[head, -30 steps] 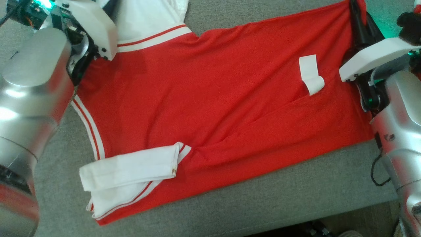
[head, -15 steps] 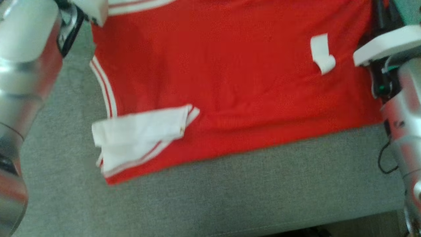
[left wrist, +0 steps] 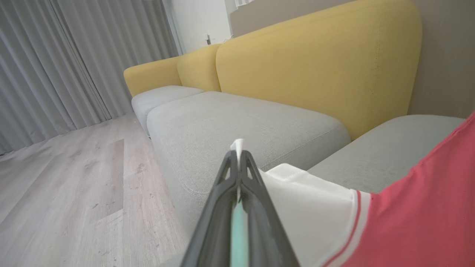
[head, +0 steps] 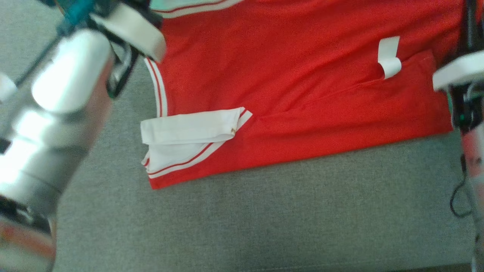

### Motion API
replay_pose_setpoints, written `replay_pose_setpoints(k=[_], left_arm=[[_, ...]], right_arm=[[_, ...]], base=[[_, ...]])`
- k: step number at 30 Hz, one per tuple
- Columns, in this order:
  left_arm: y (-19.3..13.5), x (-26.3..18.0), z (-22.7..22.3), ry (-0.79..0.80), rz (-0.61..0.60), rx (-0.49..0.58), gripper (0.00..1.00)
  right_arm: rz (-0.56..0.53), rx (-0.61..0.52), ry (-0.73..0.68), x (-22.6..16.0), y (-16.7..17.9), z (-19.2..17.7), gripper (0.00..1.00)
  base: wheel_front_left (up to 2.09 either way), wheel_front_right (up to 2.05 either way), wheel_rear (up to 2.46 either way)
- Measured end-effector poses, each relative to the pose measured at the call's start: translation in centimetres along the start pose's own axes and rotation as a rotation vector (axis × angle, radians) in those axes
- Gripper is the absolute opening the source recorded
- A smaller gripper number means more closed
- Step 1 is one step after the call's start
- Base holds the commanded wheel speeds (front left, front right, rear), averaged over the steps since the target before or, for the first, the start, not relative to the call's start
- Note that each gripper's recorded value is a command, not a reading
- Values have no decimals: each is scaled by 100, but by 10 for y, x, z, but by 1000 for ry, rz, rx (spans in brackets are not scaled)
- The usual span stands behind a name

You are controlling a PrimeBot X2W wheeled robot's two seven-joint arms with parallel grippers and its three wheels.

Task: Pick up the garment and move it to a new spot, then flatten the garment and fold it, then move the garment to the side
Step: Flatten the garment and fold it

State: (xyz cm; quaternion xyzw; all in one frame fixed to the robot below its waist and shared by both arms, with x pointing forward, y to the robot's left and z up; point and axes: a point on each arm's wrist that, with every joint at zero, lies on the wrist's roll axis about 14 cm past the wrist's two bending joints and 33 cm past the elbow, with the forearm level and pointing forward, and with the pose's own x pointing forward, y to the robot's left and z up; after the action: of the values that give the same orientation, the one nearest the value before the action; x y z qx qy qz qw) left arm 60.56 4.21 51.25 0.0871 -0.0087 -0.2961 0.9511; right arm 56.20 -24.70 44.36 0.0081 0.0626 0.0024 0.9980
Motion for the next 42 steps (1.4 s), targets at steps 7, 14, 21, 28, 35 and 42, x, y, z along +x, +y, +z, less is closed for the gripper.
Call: replay_pose_setpoints(k=[7,14,21,28,35,42], left_arm=[[-41,-54,0,-41,-2,-115,0],[-77,-116,-23,-5,36,-249,0],[-95,-159,-47,52,104,-349,0],[-91,-178,-55,69,205,-364,100],[-83,-210,-52,60,336,-319,100],[-86,-239,-44,40,399,-293,100]], right_arm=[[4,-13,52,-41,2,-21,0],[0,9,66,-74,5,-30,0],[0,53,91,-96,16,-41,0],[-12,98,48,-101,23,-27,100],[-16,101,-30,-114,30,-4,100],[-16,100,3,-139,39,-16,100]], base=[[0,0,0],[0,0,0],[0,0,0],[0,0,0],[0,0,0],[0,0,0]])
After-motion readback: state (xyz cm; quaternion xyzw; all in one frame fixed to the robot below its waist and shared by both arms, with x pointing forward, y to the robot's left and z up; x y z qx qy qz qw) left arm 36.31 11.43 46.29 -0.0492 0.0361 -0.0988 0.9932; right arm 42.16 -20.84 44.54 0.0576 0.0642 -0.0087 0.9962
